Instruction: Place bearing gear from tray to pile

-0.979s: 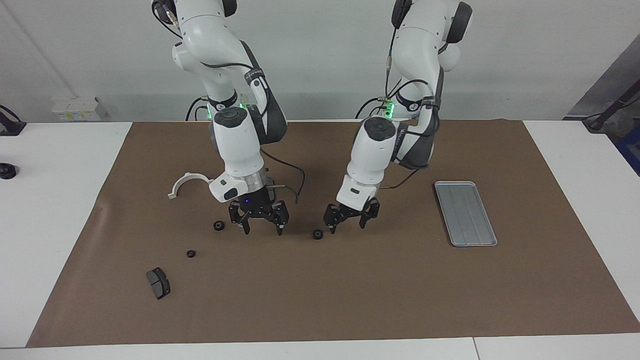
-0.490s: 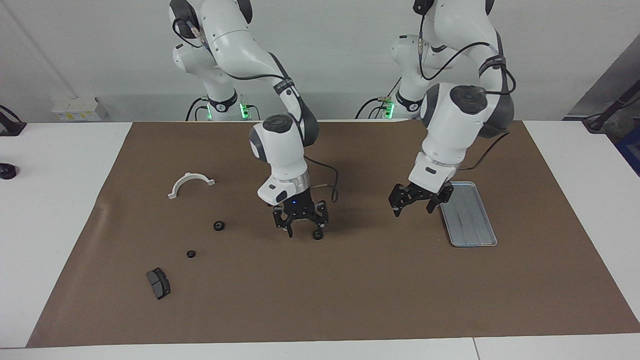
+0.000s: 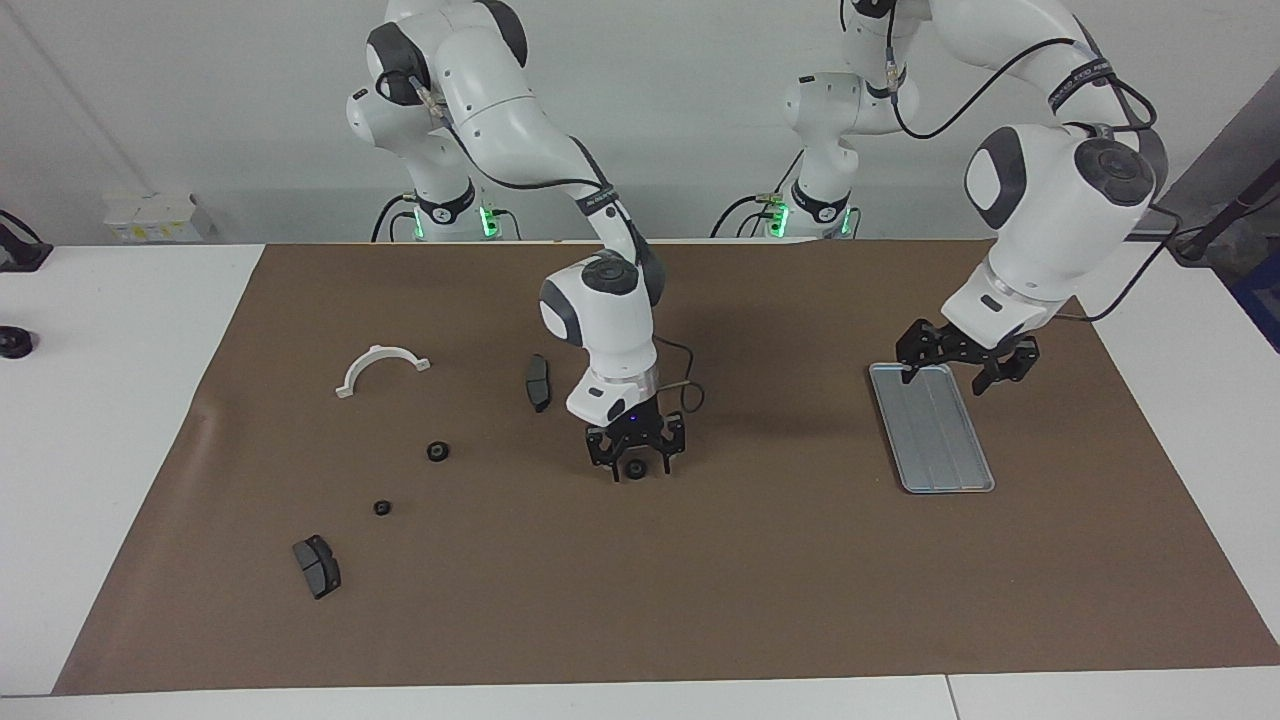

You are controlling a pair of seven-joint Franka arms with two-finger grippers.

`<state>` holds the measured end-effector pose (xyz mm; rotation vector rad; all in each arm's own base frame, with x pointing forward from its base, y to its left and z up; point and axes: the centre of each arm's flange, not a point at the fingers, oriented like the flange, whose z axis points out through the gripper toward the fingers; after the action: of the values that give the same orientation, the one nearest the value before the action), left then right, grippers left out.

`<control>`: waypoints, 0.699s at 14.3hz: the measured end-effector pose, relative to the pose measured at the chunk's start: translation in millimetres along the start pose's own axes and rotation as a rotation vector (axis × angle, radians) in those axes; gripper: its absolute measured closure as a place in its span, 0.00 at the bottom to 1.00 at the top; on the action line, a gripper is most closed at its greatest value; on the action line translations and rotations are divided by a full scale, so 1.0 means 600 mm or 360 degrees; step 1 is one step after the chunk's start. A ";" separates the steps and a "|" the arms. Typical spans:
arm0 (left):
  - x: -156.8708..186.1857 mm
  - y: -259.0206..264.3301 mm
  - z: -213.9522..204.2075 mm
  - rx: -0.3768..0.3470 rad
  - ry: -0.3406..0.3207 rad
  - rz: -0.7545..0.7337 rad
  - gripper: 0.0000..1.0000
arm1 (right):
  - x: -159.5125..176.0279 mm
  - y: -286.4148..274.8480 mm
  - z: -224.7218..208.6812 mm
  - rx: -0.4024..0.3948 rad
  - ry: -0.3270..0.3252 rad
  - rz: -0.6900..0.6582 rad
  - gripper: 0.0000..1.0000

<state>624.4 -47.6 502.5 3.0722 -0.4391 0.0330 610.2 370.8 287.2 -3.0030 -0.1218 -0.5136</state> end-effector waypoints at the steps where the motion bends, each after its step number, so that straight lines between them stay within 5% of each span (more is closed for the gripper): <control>1: -0.008 -0.029 -0.002 0.0001 0.0000 -0.0005 0.00 | -0.003 -0.004 0.001 0.0000 -0.0003 -0.0006 0.25; 5: -0.043 -0.128 -0.025 0.0015 0.0032 -0.0109 0.00 | -0.008 0.000 0.005 -0.0038 -0.0055 -0.0010 0.40; 10: -0.068 -0.107 -0.111 0.0045 0.0138 -0.0104 0.00 | -0.004 0.009 0.003 -0.0065 -0.0077 -0.0004 0.60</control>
<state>602.1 28.2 565.8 3.0956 -0.3369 0.1714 609.0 365.8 284.7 -3.0567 -0.1197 -0.4492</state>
